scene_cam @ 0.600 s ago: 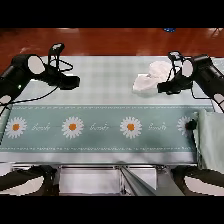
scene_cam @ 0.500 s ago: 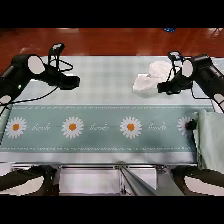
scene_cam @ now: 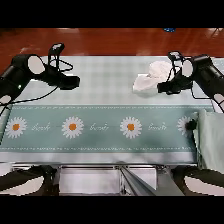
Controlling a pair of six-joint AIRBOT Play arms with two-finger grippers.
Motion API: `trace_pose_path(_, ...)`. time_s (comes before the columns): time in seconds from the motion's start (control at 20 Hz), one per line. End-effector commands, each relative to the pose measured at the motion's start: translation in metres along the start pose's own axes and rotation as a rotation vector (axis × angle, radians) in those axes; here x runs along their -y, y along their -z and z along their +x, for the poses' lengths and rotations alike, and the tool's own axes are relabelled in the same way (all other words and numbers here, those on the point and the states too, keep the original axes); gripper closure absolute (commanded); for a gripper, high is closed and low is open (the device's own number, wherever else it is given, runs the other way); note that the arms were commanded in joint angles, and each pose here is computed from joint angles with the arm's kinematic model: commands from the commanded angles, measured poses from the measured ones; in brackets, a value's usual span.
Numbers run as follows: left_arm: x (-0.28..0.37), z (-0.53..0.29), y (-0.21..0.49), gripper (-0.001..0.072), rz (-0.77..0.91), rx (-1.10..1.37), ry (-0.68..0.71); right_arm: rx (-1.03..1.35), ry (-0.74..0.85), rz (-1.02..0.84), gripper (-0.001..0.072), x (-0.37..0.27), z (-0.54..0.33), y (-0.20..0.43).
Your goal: Fold the shirts.
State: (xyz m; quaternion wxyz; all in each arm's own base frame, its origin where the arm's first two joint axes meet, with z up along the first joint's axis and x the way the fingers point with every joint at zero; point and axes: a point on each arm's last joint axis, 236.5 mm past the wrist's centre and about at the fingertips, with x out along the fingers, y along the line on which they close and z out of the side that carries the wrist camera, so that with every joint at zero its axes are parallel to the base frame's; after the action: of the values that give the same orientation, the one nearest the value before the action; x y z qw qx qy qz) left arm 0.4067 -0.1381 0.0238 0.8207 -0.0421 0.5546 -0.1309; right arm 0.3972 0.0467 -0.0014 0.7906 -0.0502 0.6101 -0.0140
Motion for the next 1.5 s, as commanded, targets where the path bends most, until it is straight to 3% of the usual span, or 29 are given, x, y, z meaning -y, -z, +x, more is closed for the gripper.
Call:
trace_pose_path(0.0,0.000,0.000,0.000,0.0678,0.000,0.000,0.000,-0.002,0.000,0.000,0.0687,0.000,0.000,0.000)
trace_pose_path(0.15,0.000,0.000,-0.021,0.0678,0.000,0.087,0.003,0.028,-0.004,-0.001,0.0687,-0.001,0.000,-0.007)
trace_pose_path(0.25,-0.001,-0.001,-0.040,0.0648,0.005,0.167,-0.003,0.191,0.015,-0.024,0.0658,0.003,-0.004,-0.045)
trace_pose_path(0.3,-0.005,-0.001,-0.054,0.0496,0.017,0.225,-0.019,0.289,0.049,-0.052,0.0465,0.009,-0.010,-0.068)
trace_pose_path(0.35,-0.011,-0.001,-0.069,0.0193,0.035,0.286,-0.043,0.402,0.090,-0.066,0.0298,0.017,-0.019,-0.093)
trace_pose_path(0.45,-0.025,-0.005,-0.093,0.0198,0.086,0.386,-0.103,0.568,0.138,0.012,0.0299,0.037,-0.034,-0.130)
trace_pose_path(0.55,-0.036,-0.015,-0.112,0.0199,0.076,0.469,-0.116,0.569,0.111,0.171,0.0300,0.061,-0.017,-0.146)
trace_pose_path(0.75,-0.049,-0.017,-0.113,0.0200,0.048,0.469,-0.130,0.352,0.020,0.198,0.0303,0.069,0.068,-0.148)
trace_pose_path(0.95,-0.055,-0.002,-0.073,0.0200,-0.017,0.292,-0.134,0.080,-0.059,0.150,0.0304,0.044,0.141,-0.108)
trace_pose_path(1.0,-0.055,-0.001,-0.067,0.0200,-0.018,0.265,-0.136,0.040,-0.062,0.148,0.0345,0.042,0.149,-0.100)
trace_pose_path(1.05,-0.057,-0.004,-0.064,0.0200,-0.023,0.254,-0.140,0.013,-0.059,0.143,0.0476,0.041,0.152,-0.094)
trace_pose_path(1.1,-0.061,-0.011,-0.065,0.0200,-0.032,0.256,-0.145,-0.003,-0.063,0.116,0.0652,0.040,0.150,-0.091)
trace_pose_path(1.15,-0.067,-0.024,-0.068,0.0200,-0.047,0.266,-0.152,-0.012,-0.069,0.083,0.0687,0.040,0.141,-0.092)
trace_pose_path(1.25,-0.084,-0.061,-0.075,0.0200,-0.084,0.302,-0.175,0.038,-0.088,0.031,0.0687,0.039,0.104,-0.111)
trace_pose_path(1.45,-0.116,-0.145,-0.066,0.0200,-0.166,0.428,-0.231,0.366,-0.191,0.024,0.0688,0.023,-0.036,-0.182)
